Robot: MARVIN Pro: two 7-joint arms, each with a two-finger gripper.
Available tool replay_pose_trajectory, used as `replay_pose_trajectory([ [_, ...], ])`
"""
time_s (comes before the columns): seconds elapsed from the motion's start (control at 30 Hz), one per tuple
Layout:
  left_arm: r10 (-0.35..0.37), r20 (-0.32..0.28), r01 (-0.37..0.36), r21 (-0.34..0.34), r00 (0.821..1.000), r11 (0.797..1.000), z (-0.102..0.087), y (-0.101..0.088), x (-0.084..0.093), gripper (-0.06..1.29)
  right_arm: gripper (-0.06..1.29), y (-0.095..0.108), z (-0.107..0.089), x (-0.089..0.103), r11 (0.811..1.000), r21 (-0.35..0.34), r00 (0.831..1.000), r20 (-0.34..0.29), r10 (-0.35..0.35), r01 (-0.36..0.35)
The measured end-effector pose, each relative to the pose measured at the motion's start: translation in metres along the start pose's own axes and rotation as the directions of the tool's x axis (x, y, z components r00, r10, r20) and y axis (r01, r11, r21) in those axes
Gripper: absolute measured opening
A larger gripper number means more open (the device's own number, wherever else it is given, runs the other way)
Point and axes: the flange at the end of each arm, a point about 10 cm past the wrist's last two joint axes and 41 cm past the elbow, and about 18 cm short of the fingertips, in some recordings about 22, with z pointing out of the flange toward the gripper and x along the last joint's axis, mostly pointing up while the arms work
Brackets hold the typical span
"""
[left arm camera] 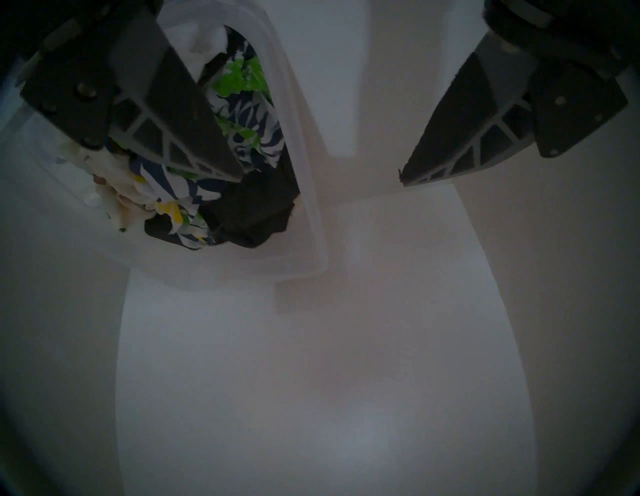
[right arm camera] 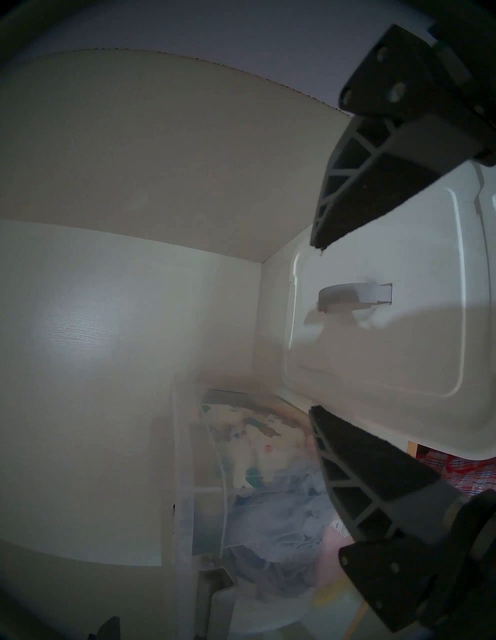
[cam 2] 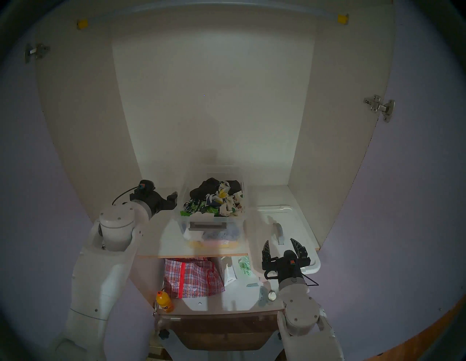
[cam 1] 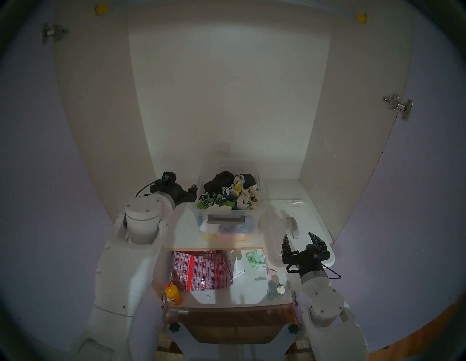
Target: Take clothing out of the storage bin and put the lid back on the bin
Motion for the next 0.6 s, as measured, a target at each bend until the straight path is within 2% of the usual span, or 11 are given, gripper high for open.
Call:
replay_pose_trajectory([
  [0.07,-0.015,0.022,0.016,-0.007,1.000,1.000,0.008,-0.002,-0.002,1.24,1.25,0.000,0.000,0.000,1.000,0.000,1.000,0.000,0.000,0.000],
  [0.13,-0.038,0.056,0.039,-0.018,0.998,0.999,0.025,-0.004,-0.008,1.24,1.25,0.000,0.000,0.000,1.000,0.000,1.000,0.000,0.000,0.000],
  [0.2,-0.033,0.045,0.034,-0.027,0.998,0.999,0.029,-0.002,0.000,1.24,1.25,0.000,0.000,0.000,1.000,0.000,1.000,0.000,0.000,0.000],
  [0.27,-0.030,0.052,0.033,-0.049,0.998,0.998,0.041,0.006,0.003,1.24,1.25,0.000,0.000,0.000,1.000,0.000,1.000,-0.001,0.000,0.000],
  [0.37,-0.055,0.095,0.062,-0.077,0.994,0.995,0.062,0.014,-0.003,1.24,1.25,0.000,0.000,0.000,1.000,-0.001,1.000,0.000,0.000,0.000],
  [0.5,-0.074,0.124,0.087,-0.105,0.990,0.991,0.076,0.020,-0.002,1.24,1.25,0.000,0.001,0.000,1.000,-0.001,1.000,-0.001,0.000,0.000],
  [0.6,-0.062,0.138,0.080,-0.130,0.988,0.988,0.086,0.030,0.005,1.24,1.25,0.000,0.001,0.000,1.000,-0.001,1.000,0.000,0.000,0.000],
])
